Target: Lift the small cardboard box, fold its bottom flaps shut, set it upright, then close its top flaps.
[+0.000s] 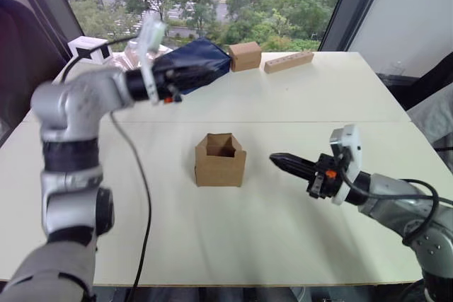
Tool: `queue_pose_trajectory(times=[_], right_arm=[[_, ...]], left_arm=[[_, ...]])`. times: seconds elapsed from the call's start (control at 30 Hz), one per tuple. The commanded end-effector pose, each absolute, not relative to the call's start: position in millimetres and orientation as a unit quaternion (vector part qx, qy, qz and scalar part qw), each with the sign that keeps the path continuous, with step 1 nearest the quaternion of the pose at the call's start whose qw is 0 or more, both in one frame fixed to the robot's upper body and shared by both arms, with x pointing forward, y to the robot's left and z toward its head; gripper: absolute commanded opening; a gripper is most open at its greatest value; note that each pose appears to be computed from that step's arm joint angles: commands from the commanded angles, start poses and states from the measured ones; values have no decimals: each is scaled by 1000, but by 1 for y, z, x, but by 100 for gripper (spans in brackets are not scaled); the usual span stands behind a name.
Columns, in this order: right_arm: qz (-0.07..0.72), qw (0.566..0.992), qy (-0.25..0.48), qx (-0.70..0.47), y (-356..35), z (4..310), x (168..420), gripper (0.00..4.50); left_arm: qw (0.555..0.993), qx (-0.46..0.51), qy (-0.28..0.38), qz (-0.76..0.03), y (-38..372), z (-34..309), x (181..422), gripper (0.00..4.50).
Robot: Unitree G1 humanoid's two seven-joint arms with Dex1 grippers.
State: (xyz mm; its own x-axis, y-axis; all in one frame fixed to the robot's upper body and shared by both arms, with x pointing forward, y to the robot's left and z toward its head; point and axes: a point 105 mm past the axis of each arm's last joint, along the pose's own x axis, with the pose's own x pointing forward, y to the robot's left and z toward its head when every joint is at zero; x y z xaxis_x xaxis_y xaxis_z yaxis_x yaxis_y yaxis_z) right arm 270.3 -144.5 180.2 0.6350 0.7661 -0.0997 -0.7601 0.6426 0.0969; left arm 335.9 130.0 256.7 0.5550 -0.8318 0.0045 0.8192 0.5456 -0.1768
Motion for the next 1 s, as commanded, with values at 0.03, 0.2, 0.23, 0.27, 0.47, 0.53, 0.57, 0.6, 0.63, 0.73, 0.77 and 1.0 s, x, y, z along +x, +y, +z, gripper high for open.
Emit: queue_pose_trajectory(times=[0.03, 0.2, 0.23, 0.27, 0.47, 0.53, 0.57, 0.6, 0.63, 0.73, 0.77, 1.0], right_arm=[[420, 906, 59, 2, -145, 179, 280, 0], [388, 917, 79, -47, -147, 150, 305, 0], [390, 916, 81, -54, -145, 146, 307, 0], [390, 915, 84, -58, -143, 141, 308, 0], [386, 914, 97, -74, -137, 122, 312, 0], [389, 912, 101, -85, -130, 116, 311, 0], [391, 910, 101, -89, -125, 114, 311, 0], [393, 909, 98, -96, -119, 112, 312, 0], [392, 910, 92, -103, -115, 111, 313, 0], [400, 907, 77, -101, -103, 109, 311, 0], [406, 905, 76, -95, -98, 108, 309, 0], [450, 886, 85, -75, -81, 104, 288, 0]], left_arm=[[909, -60, -16, -413, 139, 261, 328, 5], [954, -1, 11, -299, 161, 197, 327, 5], [960, -3, 16, -278, 165, 187, 327, 5], [967, -10, 18, -255, 169, 176, 327, 5], [975, 2, 17, -221, 159, 142, 316, 5], [972, 1, 27, -234, 148, 129, 312, 5], [969, 9, 38, -242, 144, 119, 309, 5], [967, 9, 49, -248, 141, 111, 308, 5], [967, 2, 56, -250, 140, 105, 307, 5], [962, -6, 58, -269, 134, 100, 303, 5], [958, -13, 61, -281, 130, 99, 300, 5], [939, -1, 74, -336, 118, 95, 289, 5]])
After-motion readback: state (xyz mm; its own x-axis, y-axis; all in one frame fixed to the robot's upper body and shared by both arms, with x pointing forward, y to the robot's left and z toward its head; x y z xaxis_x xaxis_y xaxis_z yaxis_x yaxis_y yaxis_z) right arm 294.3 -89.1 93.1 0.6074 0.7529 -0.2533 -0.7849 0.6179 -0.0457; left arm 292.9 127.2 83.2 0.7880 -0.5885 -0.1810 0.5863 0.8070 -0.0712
